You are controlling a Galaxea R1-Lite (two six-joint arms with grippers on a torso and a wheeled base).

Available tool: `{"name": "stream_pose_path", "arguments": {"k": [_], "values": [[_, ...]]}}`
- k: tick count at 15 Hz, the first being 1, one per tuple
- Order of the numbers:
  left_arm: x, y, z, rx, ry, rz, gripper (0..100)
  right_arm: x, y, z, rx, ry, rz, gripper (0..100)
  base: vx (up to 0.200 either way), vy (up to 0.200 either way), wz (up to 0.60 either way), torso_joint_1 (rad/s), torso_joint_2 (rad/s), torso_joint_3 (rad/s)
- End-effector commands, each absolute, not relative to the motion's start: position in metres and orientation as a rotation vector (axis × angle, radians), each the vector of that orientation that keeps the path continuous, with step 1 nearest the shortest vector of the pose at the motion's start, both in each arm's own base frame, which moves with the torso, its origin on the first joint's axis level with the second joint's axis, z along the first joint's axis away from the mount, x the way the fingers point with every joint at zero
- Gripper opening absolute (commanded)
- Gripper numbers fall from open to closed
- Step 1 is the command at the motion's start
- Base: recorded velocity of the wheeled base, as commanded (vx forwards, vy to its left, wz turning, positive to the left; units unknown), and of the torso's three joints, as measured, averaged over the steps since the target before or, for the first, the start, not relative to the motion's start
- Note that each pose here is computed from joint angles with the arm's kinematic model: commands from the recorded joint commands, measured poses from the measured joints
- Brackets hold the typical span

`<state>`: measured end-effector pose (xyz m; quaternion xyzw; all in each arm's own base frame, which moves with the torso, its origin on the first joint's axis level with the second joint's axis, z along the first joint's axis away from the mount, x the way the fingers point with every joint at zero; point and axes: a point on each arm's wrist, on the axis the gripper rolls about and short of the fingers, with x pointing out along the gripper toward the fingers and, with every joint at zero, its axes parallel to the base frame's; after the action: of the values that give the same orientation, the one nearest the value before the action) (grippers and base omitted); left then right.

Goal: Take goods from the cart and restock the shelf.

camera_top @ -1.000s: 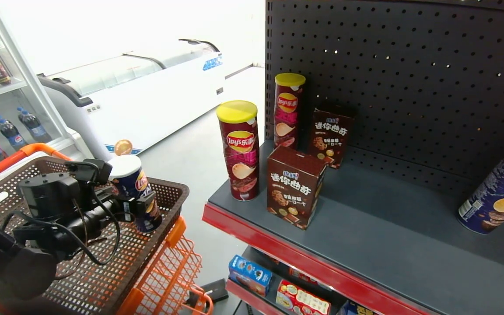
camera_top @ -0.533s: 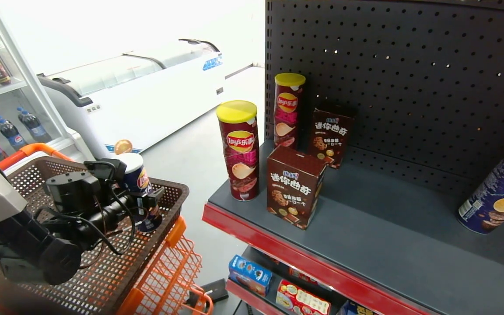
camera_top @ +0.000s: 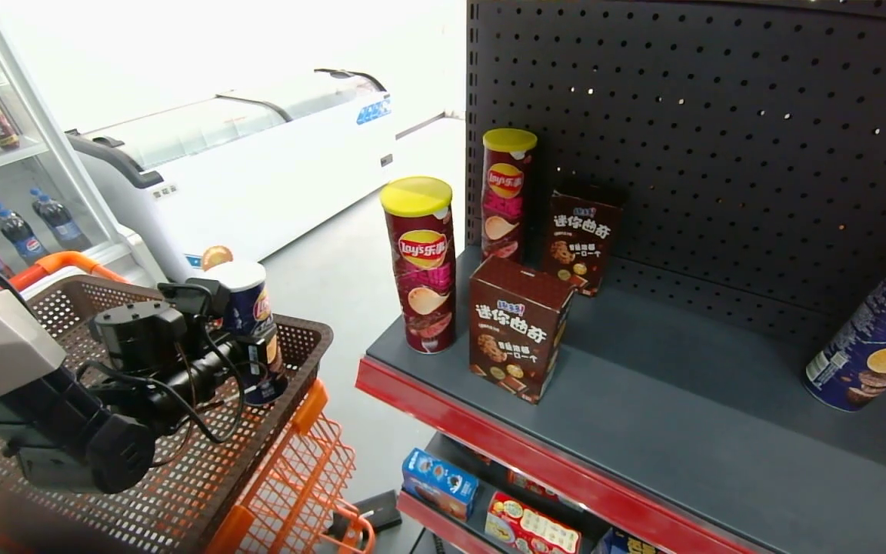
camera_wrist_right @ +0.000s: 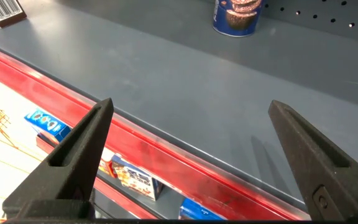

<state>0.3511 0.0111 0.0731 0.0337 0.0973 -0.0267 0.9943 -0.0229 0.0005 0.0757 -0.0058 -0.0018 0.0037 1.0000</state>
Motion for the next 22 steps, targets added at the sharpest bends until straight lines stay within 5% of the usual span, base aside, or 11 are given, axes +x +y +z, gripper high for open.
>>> {"name": "stream_pose_path", "arguments": {"k": [1, 9, 13, 15, 22], "values": [[0.343, 0.008, 0.098, 0.074, 0.129, -0.06, 0, -0.023, 0.001, 0.076, -0.012, -0.003, 0.008, 100, 0.0, 0.0, 0.0, 0.0, 0.0, 0.0], [0.282, -0.015, 0.182, 0.066, -0.097, -0.118, 0, -0.023, 0.001, 0.076, -0.012, -0.002, 0.008, 100, 0.0, 0.0, 0.0, 0.0, 0.0, 0.0], [0.236, -0.013, 0.227, 0.034, -0.108, -0.13, 0, -0.023, 0.001, 0.076, -0.012, -0.003, 0.008, 100, 0.0, 0.0, 0.0, 0.0, 0.0, 0.0], [0.21, -0.021, 0.237, 0.041, -0.059, -0.172, 0, -0.023, 0.001, 0.076, -0.012, -0.003, 0.008, 100, 0.0, 0.0, 0.0, 0.0, 0.0, 0.0], [0.168, -0.046, 0.22, 0.033, -0.07, -0.384, 0, -0.023, 0.001, 0.076, -0.012, -0.003, 0.008, 100, 0.0, 0.0, 0.0, 0.0, 0.0, 0.0]]}}
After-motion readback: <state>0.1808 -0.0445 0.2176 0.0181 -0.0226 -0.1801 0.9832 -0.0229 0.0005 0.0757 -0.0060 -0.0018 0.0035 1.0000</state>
